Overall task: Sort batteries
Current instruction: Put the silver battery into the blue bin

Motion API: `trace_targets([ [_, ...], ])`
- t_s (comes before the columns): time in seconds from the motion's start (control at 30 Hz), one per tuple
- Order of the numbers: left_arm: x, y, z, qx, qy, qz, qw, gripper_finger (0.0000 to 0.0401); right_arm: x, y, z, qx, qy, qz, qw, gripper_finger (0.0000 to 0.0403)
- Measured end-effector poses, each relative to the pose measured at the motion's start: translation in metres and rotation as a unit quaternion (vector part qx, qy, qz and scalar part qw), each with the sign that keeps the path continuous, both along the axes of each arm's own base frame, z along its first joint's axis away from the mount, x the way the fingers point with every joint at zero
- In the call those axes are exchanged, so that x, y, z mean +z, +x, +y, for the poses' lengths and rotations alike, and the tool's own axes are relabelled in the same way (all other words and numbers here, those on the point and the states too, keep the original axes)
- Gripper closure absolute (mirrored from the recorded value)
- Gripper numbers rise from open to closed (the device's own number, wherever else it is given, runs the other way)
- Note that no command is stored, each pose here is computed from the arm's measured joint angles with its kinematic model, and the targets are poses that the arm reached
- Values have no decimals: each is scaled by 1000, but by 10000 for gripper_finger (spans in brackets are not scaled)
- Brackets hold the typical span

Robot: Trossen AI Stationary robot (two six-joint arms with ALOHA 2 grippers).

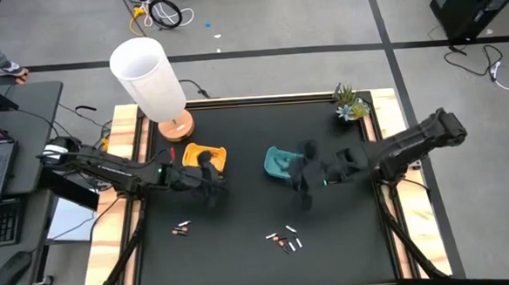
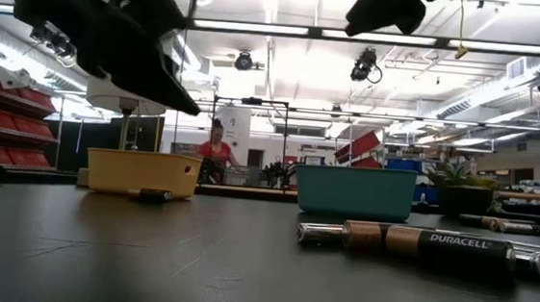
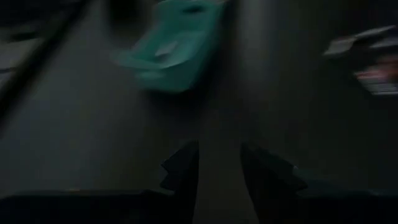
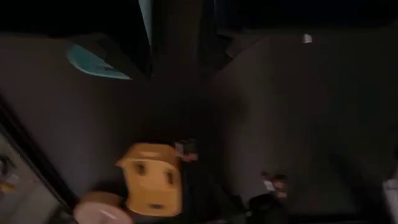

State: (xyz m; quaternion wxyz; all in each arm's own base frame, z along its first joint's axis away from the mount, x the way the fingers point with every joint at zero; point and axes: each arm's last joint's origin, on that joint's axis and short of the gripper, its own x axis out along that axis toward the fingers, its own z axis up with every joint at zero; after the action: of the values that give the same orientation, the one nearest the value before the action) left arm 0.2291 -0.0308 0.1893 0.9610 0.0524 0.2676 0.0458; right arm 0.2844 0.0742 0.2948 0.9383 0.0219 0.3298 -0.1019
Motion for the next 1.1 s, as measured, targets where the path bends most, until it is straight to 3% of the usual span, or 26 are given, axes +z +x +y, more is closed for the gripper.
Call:
trace_targets([
  [0.1,4,2,-9,-77,-32,-17,996,265,-22,-1,17,30,-24,-9,999,293],
  [0.17,6,3,-13,-95,-35,-35,994,265,-35,-4,26,48,-39,-10,998,298],
  [0.33,11,12,-17,-80,-83,-87,989,265,-56,-8,39,70,-45,-9,996,311],
  [0.5,0,26,-22,-71,-141,-80,984,265,-68,-10,51,30,-39,-6,999,314],
  [0.8,7,72,-65,-96,-105,-36,989,282,-57,-41,74,0,-59,-24,998,319],
  [1.1,8,107,-112,-92,-72,-6,993,285,-81,-64,82,-53,-50,-20,997,322],
])
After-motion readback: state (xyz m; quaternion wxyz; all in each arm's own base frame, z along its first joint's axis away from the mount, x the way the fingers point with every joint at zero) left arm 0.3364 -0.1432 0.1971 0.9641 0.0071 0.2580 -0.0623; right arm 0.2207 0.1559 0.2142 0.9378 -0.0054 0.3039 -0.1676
